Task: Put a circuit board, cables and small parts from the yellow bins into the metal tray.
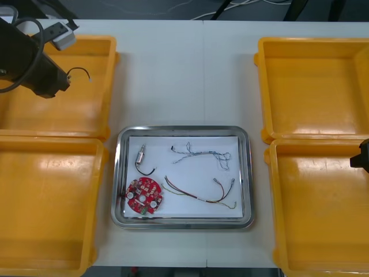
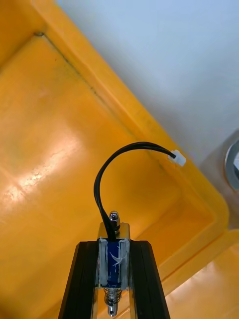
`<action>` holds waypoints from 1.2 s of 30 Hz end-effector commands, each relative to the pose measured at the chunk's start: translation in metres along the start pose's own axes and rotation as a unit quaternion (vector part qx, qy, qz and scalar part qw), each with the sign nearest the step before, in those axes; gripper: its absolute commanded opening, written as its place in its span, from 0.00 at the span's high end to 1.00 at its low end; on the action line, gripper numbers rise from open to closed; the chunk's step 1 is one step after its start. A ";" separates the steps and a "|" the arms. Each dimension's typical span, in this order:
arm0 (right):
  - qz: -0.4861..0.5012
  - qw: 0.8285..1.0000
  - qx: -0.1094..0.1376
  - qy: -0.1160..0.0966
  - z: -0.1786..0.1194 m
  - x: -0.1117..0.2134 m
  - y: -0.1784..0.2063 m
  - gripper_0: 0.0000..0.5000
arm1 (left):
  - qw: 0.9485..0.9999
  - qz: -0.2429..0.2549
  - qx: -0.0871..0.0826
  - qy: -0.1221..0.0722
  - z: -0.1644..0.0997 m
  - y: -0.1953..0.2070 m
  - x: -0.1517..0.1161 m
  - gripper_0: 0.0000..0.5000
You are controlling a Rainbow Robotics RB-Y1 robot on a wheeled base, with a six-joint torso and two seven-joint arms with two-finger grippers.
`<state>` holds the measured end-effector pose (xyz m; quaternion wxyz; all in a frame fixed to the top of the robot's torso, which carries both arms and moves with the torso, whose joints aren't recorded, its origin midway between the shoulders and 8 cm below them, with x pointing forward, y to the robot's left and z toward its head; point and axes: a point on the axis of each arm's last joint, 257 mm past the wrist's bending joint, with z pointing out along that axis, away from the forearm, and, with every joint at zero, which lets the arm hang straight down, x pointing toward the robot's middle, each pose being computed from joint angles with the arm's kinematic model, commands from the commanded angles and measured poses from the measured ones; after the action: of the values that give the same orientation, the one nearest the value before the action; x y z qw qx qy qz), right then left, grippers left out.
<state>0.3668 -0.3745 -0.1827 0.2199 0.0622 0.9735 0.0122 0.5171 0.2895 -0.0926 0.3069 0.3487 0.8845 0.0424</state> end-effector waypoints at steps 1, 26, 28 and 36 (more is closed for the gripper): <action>-0.011 1.000 0.003 -0.002 0.001 0.001 0.000 0.00 | 1.000 -0.020 -0.022 0.003 -0.013 -0.008 0.010 1.00; -0.011 1.000 0.003 -0.002 0.001 0.001 0.000 0.00 | 0.976 -0.206 -0.061 -0.016 0.028 -0.128 0.003 1.00; -0.011 1.000 0.003 -0.002 0.001 0.001 0.000 0.00 | 0.976 -0.210 -0.062 -0.018 0.031 -0.132 0.002 1.00; -0.011 1.000 0.003 -0.002 0.001 0.001 0.000 0.00 | 0.975 -0.214 -0.059 -0.018 0.042 -0.150 -0.001 1.00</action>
<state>0.3669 -0.3748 -0.1829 0.2196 0.0628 0.9735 0.0121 0.4583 0.1914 -0.1659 0.3342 0.1633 0.9268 0.0522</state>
